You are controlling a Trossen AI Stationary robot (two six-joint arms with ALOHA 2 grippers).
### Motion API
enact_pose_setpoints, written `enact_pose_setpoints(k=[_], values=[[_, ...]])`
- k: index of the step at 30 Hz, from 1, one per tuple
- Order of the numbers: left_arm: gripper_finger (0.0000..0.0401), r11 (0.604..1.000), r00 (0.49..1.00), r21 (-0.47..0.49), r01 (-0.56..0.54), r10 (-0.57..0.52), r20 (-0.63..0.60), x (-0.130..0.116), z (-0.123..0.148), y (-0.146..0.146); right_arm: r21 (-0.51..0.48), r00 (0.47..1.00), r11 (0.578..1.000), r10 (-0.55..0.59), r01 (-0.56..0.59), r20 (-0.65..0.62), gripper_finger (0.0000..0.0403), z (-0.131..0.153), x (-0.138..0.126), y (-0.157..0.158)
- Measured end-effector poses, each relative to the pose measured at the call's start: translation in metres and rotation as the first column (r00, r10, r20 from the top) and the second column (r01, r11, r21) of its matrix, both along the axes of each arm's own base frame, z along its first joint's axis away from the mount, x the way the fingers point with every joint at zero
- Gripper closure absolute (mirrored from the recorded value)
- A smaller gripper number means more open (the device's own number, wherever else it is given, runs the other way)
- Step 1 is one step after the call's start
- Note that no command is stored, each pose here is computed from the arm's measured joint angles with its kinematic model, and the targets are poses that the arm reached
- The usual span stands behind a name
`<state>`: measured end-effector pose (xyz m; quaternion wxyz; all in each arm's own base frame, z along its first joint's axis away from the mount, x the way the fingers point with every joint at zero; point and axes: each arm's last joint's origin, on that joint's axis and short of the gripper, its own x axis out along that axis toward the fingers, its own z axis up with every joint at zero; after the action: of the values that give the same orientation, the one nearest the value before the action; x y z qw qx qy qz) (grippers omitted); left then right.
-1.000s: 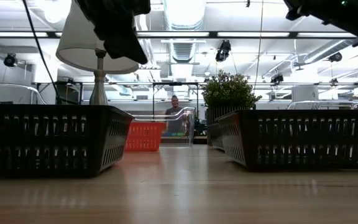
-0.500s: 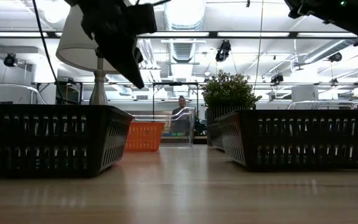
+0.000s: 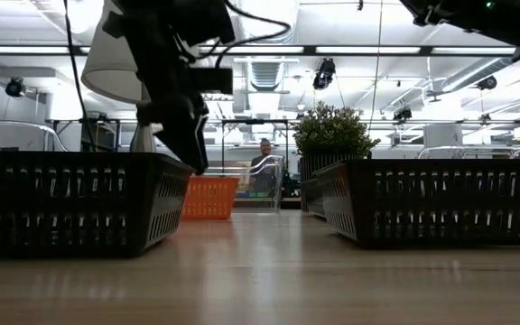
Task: Stack baskets by color
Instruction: Stack the top orange bin on the bottom orange bin
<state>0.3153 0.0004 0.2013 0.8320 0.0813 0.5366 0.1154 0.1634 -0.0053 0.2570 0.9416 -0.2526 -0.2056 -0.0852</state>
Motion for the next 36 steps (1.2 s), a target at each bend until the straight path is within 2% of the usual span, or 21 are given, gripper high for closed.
enact_pose_setpoints(k=[19, 24, 30, 36], values=[[0.0284, 1.0, 0.996, 0.003, -0.017, 0.017, -0.082, -0.002, -0.026, 0.006, -0.026, 0.999, 0.999, -0.036, 0.035, -0.025, 0.0394, 0.001, 0.0, -0.001], [0.0321, 1.0, 0.995, 0.003, -0.017, 0.017, -0.094, -0.004, -0.029, 0.006, -0.036, 0.999, 0.999, -0.042, 0.041, -0.03, 0.0394, 0.001, 0.0, -0.001], [0.0389, 1.0, 0.995, 0.003, -0.017, 0.017, -0.094, -0.004, -0.029, 0.006, -0.041, 0.998, 0.998, -0.045, 0.043, -0.032, 0.0394, 0.001, 0.0, -0.001], [0.04, 1.0, 0.997, 0.0, -0.008, 0.008, -0.07, -0.002, -0.022, 0.001, -0.057, 0.998, 0.997, -0.052, 0.051, -0.026, 0.0394, 0.001, 0.0, -0.001]])
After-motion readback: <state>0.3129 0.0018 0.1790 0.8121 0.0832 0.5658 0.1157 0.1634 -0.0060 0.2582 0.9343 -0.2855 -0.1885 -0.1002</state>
